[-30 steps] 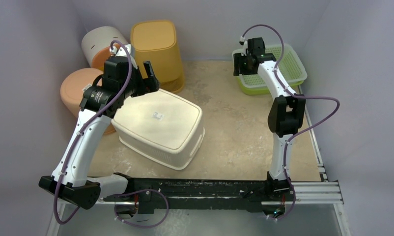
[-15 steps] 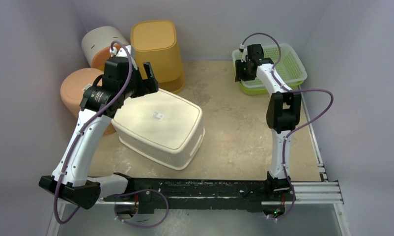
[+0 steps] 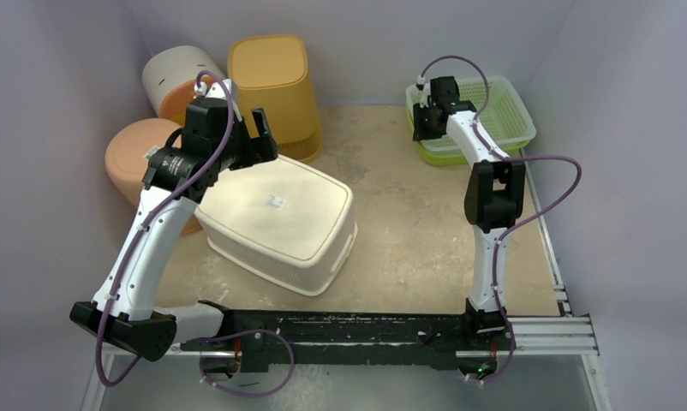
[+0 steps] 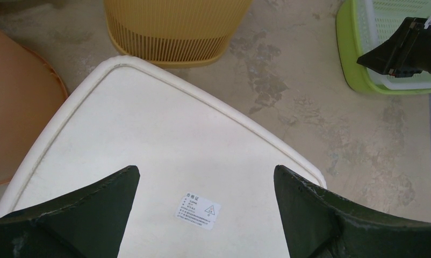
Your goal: Turn the large container upside down
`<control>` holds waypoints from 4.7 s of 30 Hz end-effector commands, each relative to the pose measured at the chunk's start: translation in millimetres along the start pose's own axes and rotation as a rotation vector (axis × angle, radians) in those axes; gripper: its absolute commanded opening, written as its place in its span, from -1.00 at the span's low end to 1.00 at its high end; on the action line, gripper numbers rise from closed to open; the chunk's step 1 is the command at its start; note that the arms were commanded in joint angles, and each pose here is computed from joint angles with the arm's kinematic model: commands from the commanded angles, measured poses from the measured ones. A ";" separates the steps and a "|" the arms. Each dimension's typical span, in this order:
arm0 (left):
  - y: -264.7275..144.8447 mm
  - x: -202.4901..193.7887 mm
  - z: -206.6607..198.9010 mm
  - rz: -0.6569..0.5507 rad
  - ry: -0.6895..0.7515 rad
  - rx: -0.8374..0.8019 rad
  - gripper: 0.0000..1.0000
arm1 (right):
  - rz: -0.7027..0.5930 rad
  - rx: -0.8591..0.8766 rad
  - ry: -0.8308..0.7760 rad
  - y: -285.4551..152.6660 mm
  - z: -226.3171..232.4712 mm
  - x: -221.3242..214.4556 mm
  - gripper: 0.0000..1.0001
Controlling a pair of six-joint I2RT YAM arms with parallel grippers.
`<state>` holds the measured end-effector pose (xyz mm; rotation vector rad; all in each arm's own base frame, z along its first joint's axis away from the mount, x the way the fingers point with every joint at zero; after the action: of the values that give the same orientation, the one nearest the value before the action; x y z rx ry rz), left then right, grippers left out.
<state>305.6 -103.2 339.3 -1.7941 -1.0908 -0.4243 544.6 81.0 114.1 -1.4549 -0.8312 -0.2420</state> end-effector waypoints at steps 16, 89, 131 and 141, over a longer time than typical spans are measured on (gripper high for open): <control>-9.1 7.4 -8.1 -0.042 -0.001 -0.053 0.85 | -0.269 -0.274 0.002 -184.1 -43.5 91.0 -1.00; -8.1 -6.0 -2.4 -0.012 -0.002 -0.063 0.85 | -0.463 0.076 0.961 -223.9 113.8 -119.7 -1.00; 28.7 -32.9 2.1 0.060 -0.029 -0.024 0.85 | -0.027 -0.029 1.014 -123.2 144.3 -260.1 -0.02; 18.8 -22.0 -2.2 0.029 -0.025 -0.029 0.85 | -0.116 -0.123 0.876 -148.3 118.4 -213.6 0.03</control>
<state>304.3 -118.3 286.2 -1.8345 -1.0003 -0.3417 243.4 112.0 46.6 -1.1272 -0.0471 -0.9214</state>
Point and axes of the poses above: each gripper's point midway between its finger pads, its own y axis out along the fingers, its own z axis along the line the jaws close on, x = y × z, the point moved 2 cm from there along -y, back along the fingers, and after that the axes turned 14 degrees about -y, right-handed, at the moved point
